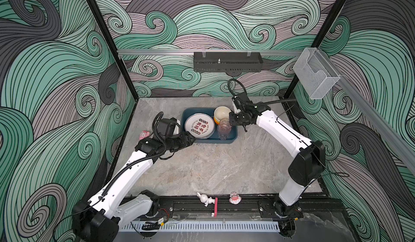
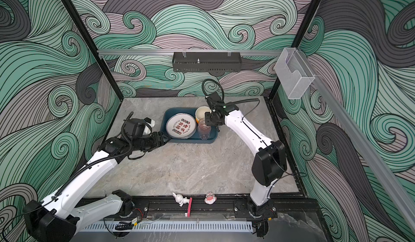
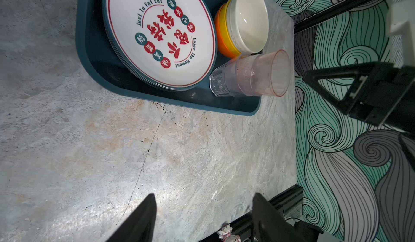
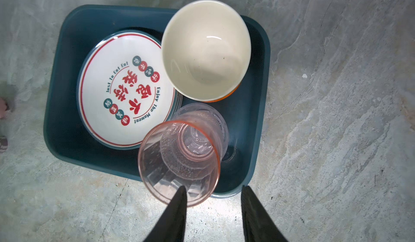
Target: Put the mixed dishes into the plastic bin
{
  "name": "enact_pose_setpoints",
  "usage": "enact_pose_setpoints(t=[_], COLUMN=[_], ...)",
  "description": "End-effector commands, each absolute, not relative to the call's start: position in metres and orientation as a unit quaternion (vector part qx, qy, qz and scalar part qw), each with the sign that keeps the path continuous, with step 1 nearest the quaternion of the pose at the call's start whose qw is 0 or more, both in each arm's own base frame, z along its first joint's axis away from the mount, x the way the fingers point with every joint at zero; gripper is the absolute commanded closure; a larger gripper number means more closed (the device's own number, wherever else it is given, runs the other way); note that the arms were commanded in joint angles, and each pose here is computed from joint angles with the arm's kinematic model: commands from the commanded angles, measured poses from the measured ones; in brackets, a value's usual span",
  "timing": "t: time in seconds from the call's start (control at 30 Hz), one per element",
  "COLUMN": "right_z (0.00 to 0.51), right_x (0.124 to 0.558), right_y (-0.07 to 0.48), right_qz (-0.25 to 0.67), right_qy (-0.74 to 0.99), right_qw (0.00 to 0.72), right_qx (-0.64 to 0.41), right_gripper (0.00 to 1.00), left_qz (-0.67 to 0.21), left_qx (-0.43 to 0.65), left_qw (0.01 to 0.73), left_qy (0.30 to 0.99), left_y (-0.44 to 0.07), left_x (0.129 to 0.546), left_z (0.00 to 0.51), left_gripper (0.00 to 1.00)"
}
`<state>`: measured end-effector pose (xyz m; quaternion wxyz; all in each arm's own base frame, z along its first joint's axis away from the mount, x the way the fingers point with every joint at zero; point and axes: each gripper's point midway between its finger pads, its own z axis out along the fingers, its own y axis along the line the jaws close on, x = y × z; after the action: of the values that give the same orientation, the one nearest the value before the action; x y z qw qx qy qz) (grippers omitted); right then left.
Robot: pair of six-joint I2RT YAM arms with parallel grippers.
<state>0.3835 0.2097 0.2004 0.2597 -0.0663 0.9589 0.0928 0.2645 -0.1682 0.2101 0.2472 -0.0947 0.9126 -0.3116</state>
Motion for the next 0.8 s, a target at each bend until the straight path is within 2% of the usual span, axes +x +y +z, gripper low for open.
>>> enact_pose_setpoints(t=[0.0, 0.2, 0.27, 0.37, 0.4, 0.5, 0.53, 0.63, 0.67, 0.77], right_z=[0.209, 0.209, 0.208, 0.205, 0.205, 0.205, 0.204, 0.203, 0.202, 0.204], right_x=[0.373, 0.348, 0.342, 0.334, 0.331, 0.325, 0.322, 0.316, 0.314, 0.311], right_y=[0.218, 0.223, 0.22, 0.212, 0.208, 0.198, 0.193, 0.184, 0.18, 0.166], right_qz=[0.128, 0.176, 0.18, 0.172, 0.169, 0.163, 0.162, 0.162, 0.158, 0.14], right_qy=[0.951, 0.941, 0.939, 0.939, 0.939, 0.937, 0.937, 0.938, 0.938, 0.936], right_qw=[0.27, 0.269, 0.272, 0.279, 0.281, 0.295, 0.296, 0.299, 0.303, 0.319], right_qx=[-0.084, -0.103, -0.107, -0.108, -0.105, -0.096, -0.086, -0.065, -0.059, -0.045], right_gripper=[0.53, 0.43, 0.39, 0.35, 0.33, 0.28, 0.25, 0.22, 0.01, 0.0], left_qz=[-0.309, -0.294, -0.281, -0.267, -0.257, -0.223, -0.206, -0.183, -0.168, -0.11], left_qx=[-0.088, -0.081, -0.086, -0.087, -0.091, -0.106, -0.122, -0.148, -0.157, -0.183], left_qw=[0.25, 0.242, 0.233, 0.234, 0.236, 0.247, 0.246, 0.234, 0.234, 0.233], left_qy=[0.913, 0.921, 0.927, 0.931, 0.933, 0.937, 0.939, 0.943, 0.945, 0.949], left_y=[-0.165, -0.162, -0.158, -0.152, -0.148, -0.132, -0.124, -0.106, -0.099, -0.073], left_x=[0.269, 0.277, 0.279, 0.282, 0.283, 0.286, 0.286, 0.286, 0.286, 0.284], left_z=[0.221, 0.222, 0.217, 0.212, 0.21, 0.205, 0.202, 0.194, 0.192, 0.186], left_gripper=[0.28, 0.28, 0.23, 0.22, 0.15, 0.13, 0.02, 0.01, 0.01, 0.01])
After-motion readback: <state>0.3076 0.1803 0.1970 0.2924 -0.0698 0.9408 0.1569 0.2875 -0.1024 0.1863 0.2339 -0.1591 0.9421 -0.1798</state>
